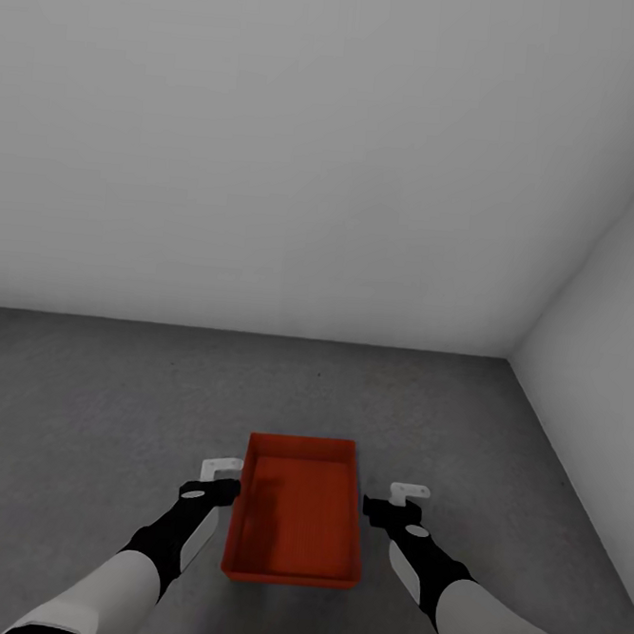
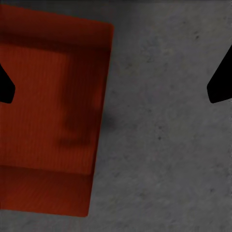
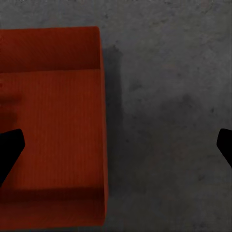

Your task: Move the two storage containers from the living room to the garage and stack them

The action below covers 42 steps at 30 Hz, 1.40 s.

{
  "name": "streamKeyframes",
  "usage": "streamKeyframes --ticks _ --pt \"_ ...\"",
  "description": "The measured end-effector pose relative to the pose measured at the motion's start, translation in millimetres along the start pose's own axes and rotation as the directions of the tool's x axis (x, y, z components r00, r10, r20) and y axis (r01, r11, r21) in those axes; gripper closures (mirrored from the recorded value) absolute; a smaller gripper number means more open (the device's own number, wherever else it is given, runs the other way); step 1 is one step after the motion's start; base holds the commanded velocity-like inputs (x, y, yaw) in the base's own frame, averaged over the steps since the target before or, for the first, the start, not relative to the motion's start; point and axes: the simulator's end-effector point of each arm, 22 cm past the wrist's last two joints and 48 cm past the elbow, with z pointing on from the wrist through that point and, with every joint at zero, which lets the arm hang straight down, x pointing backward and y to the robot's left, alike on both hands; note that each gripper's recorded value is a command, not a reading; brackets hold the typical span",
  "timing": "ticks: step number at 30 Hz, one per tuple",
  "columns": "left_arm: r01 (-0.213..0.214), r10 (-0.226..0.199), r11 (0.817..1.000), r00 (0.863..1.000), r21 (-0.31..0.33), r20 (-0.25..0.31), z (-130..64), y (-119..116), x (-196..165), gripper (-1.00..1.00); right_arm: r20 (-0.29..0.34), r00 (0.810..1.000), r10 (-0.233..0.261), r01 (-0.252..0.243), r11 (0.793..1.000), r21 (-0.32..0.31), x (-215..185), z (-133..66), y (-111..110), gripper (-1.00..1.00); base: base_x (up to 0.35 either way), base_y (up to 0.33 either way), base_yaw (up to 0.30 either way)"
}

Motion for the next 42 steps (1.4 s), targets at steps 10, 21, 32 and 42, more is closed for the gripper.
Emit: streamKeyframes --ticks 10,21,32,42 --pt "0.001 -0.001 1.0 1.0 -0.002 0.0 -14.0 1 -9 -1.0 -0.001 1.0 0.001 -0.001 1.0 0.0 -10 -13.2 0 -1.0 0.0 0.0 0.0" --pt "0.001 -0.001 1.0 1.0 -0.003 -0.001 -29.1 2 -18 -1.0 -0.003 1.0 -0.002 0.002 1.0 0.0 -21 -27.5 0 -1.0 0.0 0.0 0.0" --pt "0.0 0.0 1.0 1.0 -0.004 -0.003 -43.7 4 -26 -1.0 -0.002 1.0 -0.001 0.001 1.0 0.0 -31 -41.4 0 -1.0 0.0 0.0 0.0" --pt "0.001 -0.001 1.0 1.0 -0.004 -0.004 -45.2 3 -27 -1.0 -0.004 1.0 -0.001 0.001 1.0 0.001 -31 -42.7 -1 -1.0 0.0 0.0 0.0"
